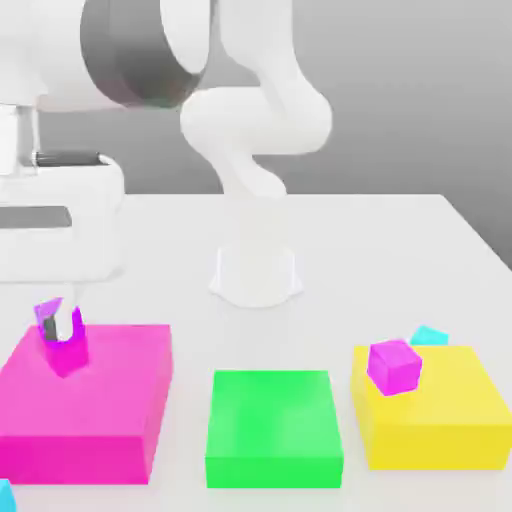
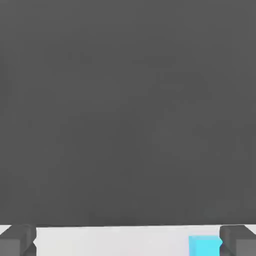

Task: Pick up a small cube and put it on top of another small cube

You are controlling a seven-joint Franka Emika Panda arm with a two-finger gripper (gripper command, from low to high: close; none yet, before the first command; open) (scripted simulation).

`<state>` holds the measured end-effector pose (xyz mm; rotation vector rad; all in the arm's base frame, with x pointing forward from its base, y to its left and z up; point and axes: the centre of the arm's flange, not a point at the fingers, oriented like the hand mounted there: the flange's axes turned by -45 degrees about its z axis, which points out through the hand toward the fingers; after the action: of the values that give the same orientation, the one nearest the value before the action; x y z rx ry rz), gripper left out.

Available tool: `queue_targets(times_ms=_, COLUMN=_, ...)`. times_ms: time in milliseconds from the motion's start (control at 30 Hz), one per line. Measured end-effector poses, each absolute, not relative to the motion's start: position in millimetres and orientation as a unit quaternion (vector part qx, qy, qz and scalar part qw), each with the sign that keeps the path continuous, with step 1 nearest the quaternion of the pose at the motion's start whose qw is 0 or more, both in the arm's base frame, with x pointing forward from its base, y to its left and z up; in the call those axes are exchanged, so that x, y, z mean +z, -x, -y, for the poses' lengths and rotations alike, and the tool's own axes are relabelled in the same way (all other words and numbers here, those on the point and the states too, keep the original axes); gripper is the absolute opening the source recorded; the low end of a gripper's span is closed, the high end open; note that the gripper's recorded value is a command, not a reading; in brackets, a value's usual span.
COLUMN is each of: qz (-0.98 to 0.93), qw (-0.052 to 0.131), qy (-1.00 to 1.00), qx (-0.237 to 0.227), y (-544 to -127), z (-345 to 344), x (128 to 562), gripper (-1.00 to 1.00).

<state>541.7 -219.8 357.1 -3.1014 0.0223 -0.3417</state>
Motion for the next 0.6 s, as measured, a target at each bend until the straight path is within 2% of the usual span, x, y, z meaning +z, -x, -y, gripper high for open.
queue_targets(times_ms=300, qz=-0.005, qw=0.001, qy=1.000, qx=-0.011, y=-517.2, z=294.9, x=209.7, gripper=0.00)
queue_targets(times_ms=433, qz=-0.003, qw=0.000, qy=1.000, qx=-0.001, y=-513.0, z=302.5, x=144.2, gripper=0.00)
queue_targets(times_ms=467, qz=-0.004, qw=0.000, qy=1.000, qx=0.000, y=-512.3, z=302.6, x=134.1, gripper=-1.00)
queue_targets(times_ms=600, qz=-0.004, qw=0.000, qy=1.000, qx=0.000, y=-512.2, z=302.6, x=134.0, gripper=-1.00)
